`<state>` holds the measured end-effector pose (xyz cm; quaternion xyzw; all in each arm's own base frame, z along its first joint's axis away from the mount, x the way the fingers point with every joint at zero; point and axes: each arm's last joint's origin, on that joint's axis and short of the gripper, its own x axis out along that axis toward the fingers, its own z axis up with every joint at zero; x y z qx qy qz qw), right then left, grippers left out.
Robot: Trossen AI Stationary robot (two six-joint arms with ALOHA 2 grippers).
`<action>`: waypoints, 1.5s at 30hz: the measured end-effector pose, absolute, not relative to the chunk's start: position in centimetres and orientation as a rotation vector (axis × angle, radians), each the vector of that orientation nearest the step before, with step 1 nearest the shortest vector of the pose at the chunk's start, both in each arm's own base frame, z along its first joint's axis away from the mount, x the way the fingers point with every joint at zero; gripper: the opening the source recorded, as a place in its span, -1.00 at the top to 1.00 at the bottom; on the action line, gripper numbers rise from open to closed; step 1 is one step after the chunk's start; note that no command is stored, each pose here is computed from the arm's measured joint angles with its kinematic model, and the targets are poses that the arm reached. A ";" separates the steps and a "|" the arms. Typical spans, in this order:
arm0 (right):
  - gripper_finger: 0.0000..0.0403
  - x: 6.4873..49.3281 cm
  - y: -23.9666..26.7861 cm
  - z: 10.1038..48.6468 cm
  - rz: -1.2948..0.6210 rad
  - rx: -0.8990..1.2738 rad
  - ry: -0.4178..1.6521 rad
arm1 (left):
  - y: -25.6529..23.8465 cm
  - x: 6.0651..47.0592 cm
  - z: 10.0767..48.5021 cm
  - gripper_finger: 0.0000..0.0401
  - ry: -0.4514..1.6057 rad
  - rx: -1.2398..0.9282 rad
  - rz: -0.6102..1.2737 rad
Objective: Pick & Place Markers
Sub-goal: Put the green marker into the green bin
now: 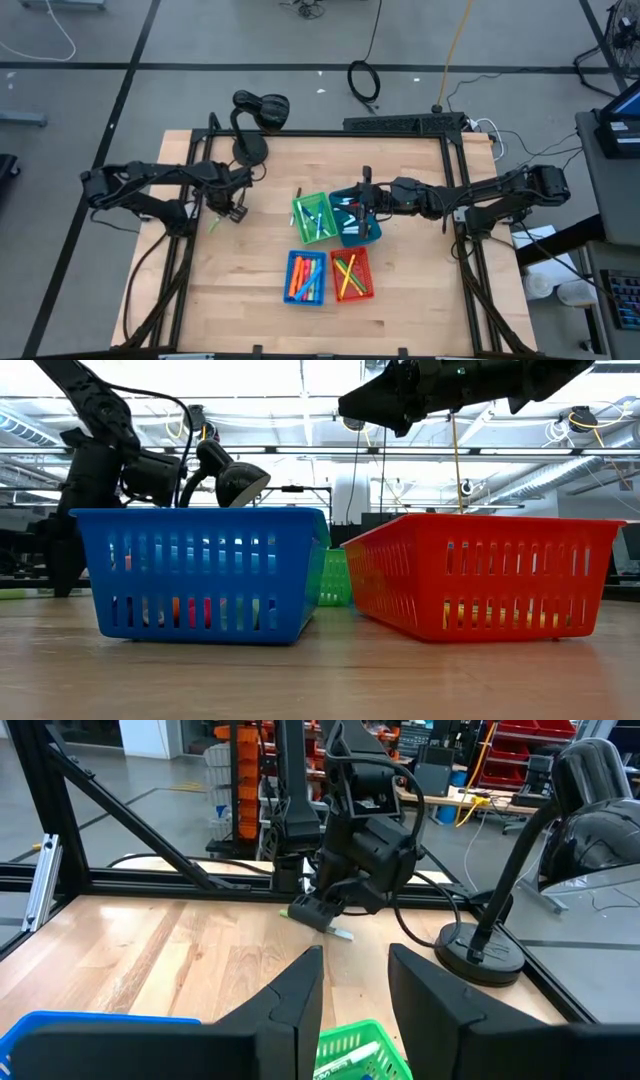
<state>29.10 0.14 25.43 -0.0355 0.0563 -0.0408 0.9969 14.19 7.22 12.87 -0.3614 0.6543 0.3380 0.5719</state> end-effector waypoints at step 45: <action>0.49 26.6 0.1 27.9 -0.086 -0.048 0.101 | 1.2 31.1 18.1 0.67 0.442 -0.533 0.304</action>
